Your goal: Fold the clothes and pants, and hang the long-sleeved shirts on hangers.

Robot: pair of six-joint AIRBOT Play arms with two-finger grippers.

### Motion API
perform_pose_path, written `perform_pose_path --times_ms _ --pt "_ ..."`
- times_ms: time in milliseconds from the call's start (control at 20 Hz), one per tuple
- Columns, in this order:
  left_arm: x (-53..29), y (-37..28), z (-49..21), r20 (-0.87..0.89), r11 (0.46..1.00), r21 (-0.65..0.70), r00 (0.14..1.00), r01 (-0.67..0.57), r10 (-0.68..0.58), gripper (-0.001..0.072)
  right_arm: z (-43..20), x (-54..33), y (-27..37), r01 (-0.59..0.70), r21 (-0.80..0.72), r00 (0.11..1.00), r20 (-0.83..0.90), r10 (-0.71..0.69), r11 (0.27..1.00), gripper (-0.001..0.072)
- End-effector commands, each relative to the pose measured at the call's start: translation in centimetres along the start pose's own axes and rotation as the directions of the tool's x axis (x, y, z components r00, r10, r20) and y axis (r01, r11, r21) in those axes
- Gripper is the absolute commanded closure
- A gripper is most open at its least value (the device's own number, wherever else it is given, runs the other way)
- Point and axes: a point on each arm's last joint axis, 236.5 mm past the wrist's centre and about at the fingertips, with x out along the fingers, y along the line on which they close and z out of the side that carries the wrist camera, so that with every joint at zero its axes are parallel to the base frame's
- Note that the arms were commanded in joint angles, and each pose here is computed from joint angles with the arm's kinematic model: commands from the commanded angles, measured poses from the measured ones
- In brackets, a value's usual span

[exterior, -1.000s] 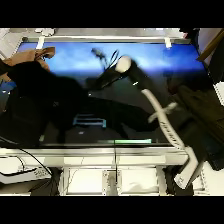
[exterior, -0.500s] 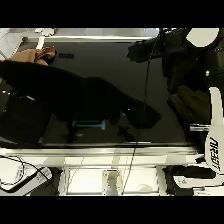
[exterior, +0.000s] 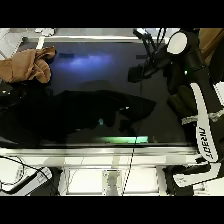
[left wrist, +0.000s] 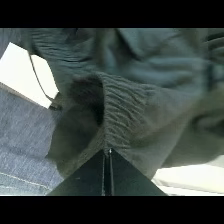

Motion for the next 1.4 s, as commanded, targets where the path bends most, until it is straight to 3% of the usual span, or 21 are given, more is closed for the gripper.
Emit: perform_pose_path --times_ms 0,100,200,300,400,650,1100,1200,1250,1350 --pt "3.2 2.4 -1.4 -0.066 0.998 0.001 0.996 -0.063 0.063 0.0691 -5.2 3.6 -3.1 -0.098 0.189 0.983 -0.136 0.125 0.977 0.0274" --pt "3.5 3.2 -0.8 -0.048 0.996 0.006 0.995 -0.091 0.091 0.0691 -8.6 7.6 -4.4 -0.125 0.316 0.967 -0.174 0.187 0.940 0.0267" --pt "3.6 3.5 0.0 -0.015 0.995 0.006 0.995 -0.102 0.102 0.0690 -8.3 11.8 -4.2 -0.190 0.423 0.972 -0.048 0.232 0.886 0.0121" --pt "3.5 3.7 0.2 -0.007 0.994 0.007 0.994 -0.109 0.110 0.0690 -7.7 15.0 -3.7 -0.245 0.500 0.965 0.048 0.256 0.830 0.0120" --pt "3.5 3.8 0.2 -0.008 0.994 0.006 0.994 -0.113 0.113 0.0691 -8.8 17.5 -2.0 -0.286 0.508 0.945 0.011 0.326 0.812 0.0121" --pt "3.5 3.9 0.2 -0.008 0.994 0.005 0.994 -0.114 0.114 0.0690 -10.6 22.4 1.7 -0.326 0.503 0.913 -0.053 0.405 0.800 0.0129" --pt "3.6 3.9 0.2 -0.009 0.994 0.004 0.994 -0.112 0.112 0.0690 -10.8 24.1 5.1 -0.399 0.487 0.876 -0.049 0.480 0.777 0.0154" --pt "3.6 3.9 0.3 -0.006 0.994 0.004 0.994 -0.113 0.113 0.0690 -10.7 24.4 5.7 -0.400 0.478 0.877 -0.048 0.478 0.782 0.0410" --pt "3.6 3.9 0.4 0.000 0.994 0.003 0.994 -0.112 0.112 0.0690 -10.3 24.5 5.6 -0.397 0.476 0.883 -0.035 0.468 0.784 0.0442" --pt "3.6 3.9 0.5 0.006 0.994 0.003 0.993 -0.114 0.114 0.0690 -8.9 24.0 5.7 -0.412 0.459 0.884 -0.008 0.468 0.787 0.0699"
